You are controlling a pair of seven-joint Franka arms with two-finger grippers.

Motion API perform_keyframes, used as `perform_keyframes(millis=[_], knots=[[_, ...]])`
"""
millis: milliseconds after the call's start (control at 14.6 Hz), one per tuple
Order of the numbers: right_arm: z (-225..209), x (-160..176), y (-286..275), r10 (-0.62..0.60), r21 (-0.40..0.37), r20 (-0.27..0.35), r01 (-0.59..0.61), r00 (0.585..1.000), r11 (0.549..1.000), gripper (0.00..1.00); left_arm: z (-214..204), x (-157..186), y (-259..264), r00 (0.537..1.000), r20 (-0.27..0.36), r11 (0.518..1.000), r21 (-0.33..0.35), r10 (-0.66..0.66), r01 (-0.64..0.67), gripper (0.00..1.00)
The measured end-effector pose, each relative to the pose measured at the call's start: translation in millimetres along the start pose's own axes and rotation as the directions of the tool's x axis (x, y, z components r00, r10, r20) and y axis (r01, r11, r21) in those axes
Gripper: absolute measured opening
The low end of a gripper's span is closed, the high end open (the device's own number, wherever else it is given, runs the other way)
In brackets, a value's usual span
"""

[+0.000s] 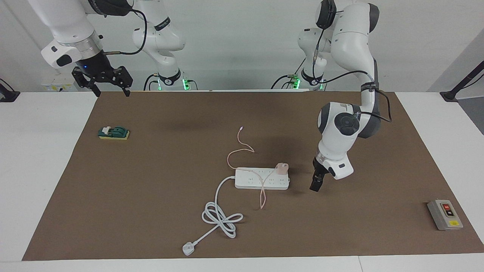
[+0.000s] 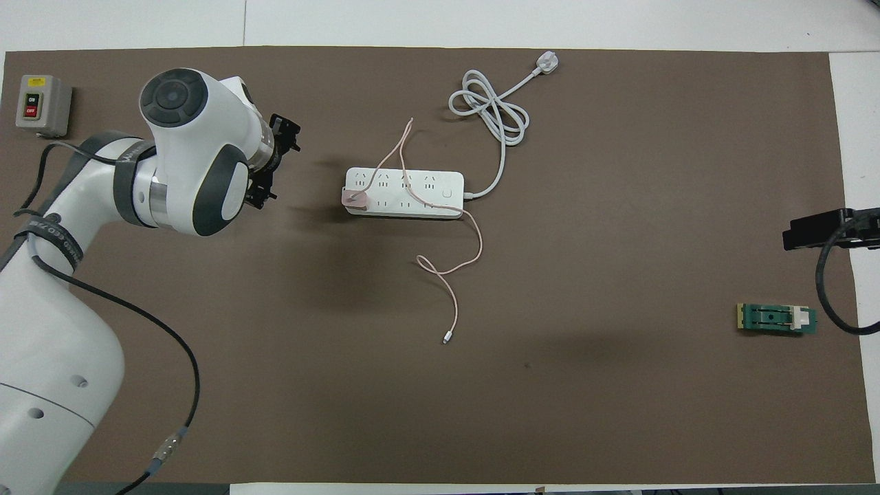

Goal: Plug charger into power strip

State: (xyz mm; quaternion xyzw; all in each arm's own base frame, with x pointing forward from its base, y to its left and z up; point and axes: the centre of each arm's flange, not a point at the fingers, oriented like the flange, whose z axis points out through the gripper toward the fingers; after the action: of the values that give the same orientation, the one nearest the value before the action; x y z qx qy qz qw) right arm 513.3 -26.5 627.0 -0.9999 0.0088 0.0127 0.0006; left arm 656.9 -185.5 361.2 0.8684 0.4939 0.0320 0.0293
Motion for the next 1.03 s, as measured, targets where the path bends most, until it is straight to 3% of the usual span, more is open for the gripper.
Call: perform_keyframes(millis=[275,481,1030], knots=[[0.0,0.0,0.2,0.0,0.0,0.0,0.0,1.0,1.0,1.0,-55.5,39.0,-21.0,0.988,-0.012,0.988,0.007,0.153,-0.153,1.0],[0.0,0.0,0.4,0.001,0.0,0.0,-0.001,1.0,1.0,1.0,-90.4,64.1,-43.0,0.95,-0.002,0.95,0.035,0.311,-0.311,1.0],[0.0,0.0,0.4,0.001,0.0,0.0,-0.001,1.0,1.0,1.0,-155.6,105.9,-96.7,0.768,0.061,0.764,0.073,0.638,-0.641,1.0]])
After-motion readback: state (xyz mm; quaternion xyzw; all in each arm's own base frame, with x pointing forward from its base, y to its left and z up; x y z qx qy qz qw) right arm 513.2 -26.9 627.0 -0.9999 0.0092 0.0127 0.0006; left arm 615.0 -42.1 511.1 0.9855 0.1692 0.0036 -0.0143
